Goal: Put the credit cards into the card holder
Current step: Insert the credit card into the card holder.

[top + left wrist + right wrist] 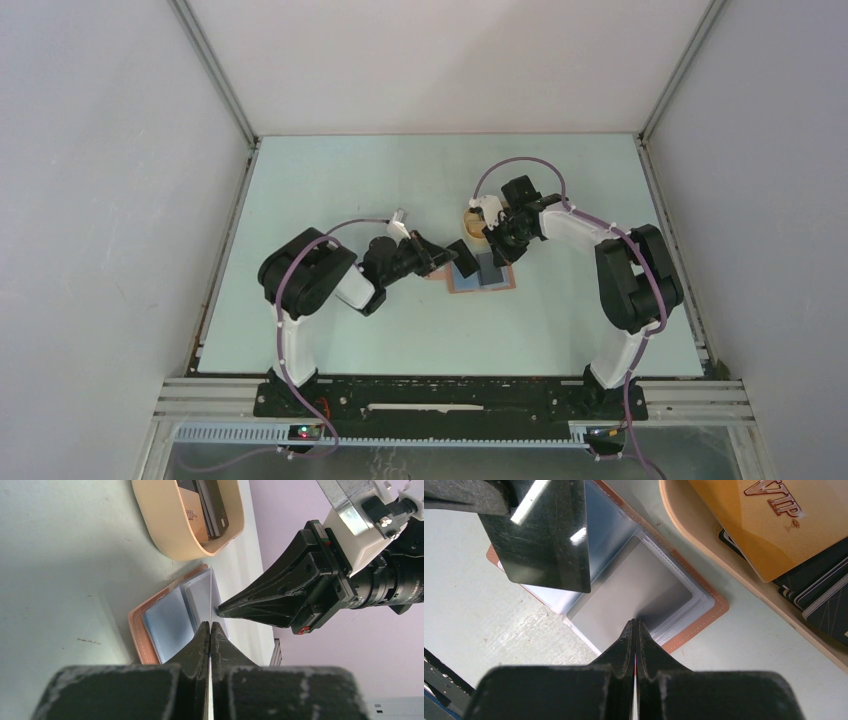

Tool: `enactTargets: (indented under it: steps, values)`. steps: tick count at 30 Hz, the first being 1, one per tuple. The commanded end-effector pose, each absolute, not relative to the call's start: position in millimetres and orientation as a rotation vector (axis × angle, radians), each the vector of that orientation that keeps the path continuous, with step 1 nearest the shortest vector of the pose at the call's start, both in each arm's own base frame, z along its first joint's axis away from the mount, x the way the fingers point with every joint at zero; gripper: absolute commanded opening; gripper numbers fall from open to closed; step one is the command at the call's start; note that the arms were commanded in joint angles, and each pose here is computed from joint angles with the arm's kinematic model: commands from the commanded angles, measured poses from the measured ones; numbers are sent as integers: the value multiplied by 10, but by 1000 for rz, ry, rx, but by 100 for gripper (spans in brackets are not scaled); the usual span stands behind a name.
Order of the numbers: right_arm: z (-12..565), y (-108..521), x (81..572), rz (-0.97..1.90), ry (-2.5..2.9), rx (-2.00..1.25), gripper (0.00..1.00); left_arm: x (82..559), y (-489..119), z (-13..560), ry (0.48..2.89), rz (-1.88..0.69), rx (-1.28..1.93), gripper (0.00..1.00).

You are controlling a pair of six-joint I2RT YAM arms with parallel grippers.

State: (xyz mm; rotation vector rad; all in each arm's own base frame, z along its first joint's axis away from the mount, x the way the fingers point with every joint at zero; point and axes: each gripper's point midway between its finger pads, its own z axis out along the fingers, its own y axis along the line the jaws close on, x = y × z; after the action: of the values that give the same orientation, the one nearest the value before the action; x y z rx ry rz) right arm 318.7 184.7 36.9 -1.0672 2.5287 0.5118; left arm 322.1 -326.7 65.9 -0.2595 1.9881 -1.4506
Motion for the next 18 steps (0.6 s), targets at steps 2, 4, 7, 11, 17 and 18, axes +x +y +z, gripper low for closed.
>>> enactTargets:
  steps: [2,4,7,11,17,18]
  values:
    - [361,1806,3226,483,2554,-1057,0,3194,-3298,731,1962,-1487,-236,0]
    - [356,1804,3227,481,2554,-1058,0,3203,-3303,696,1981,-1474,-235,0]
    - [364,1807,3228,481,2551,-1059,0,3211,-3308,666,1998,-1458,-233,0]
    - [364,1805,3229,481,2552,-1057,0,3208,-3320,614,2029,-1432,-224,0]
    - [369,1807,3230,480,2550,-1058,0,3209,-3353,565,2060,-1417,-212,0]
    - [365,1805,3230,480,2551,-1059,0,3206,-3360,562,2064,-1416,-208,0]
